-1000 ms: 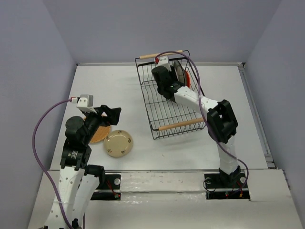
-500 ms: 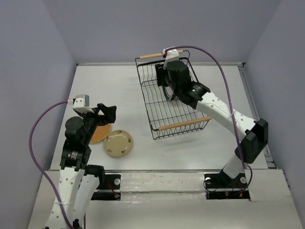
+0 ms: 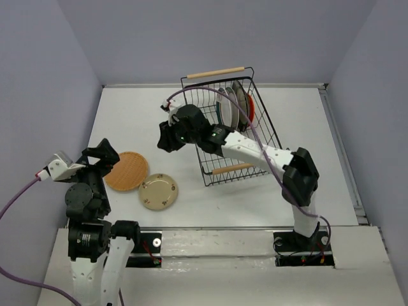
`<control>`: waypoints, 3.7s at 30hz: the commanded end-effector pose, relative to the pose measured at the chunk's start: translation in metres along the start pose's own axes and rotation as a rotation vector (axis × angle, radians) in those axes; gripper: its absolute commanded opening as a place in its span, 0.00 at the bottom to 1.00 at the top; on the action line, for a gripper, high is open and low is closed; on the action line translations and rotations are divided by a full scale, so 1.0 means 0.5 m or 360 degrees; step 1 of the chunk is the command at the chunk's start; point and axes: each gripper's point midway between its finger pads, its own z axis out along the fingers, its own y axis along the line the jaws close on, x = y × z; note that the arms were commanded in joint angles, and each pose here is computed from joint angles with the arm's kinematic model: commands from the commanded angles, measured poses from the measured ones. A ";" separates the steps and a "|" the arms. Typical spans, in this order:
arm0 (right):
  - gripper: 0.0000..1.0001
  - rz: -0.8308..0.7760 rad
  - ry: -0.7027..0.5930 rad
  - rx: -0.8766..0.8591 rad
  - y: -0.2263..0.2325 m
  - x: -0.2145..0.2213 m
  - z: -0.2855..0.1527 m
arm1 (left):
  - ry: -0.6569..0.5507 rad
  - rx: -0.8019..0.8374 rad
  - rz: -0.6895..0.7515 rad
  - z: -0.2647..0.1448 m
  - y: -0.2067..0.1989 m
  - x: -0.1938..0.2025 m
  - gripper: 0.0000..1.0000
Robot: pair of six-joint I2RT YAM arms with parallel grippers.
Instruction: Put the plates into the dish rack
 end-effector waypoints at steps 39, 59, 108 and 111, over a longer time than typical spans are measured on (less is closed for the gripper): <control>0.07 0.0749 0.0195 -0.0168 0.012 0.249 0.405 | -0.0057 0.0158 -0.0067 -0.032 -0.026 -0.022 0.99; 0.07 0.0128 -0.0844 0.0388 -0.059 -0.296 0.067 | -0.0007 0.0275 0.0000 -0.027 -0.052 -0.004 0.99; 0.17 -0.0344 -0.0290 0.1736 -0.587 -0.099 -0.110 | 0.0195 0.0506 0.0092 -0.020 -0.101 0.071 0.99; 0.40 -0.0346 -0.0314 0.1754 -0.594 -0.122 -0.115 | 0.0216 0.0504 0.0089 -0.016 -0.102 0.078 0.99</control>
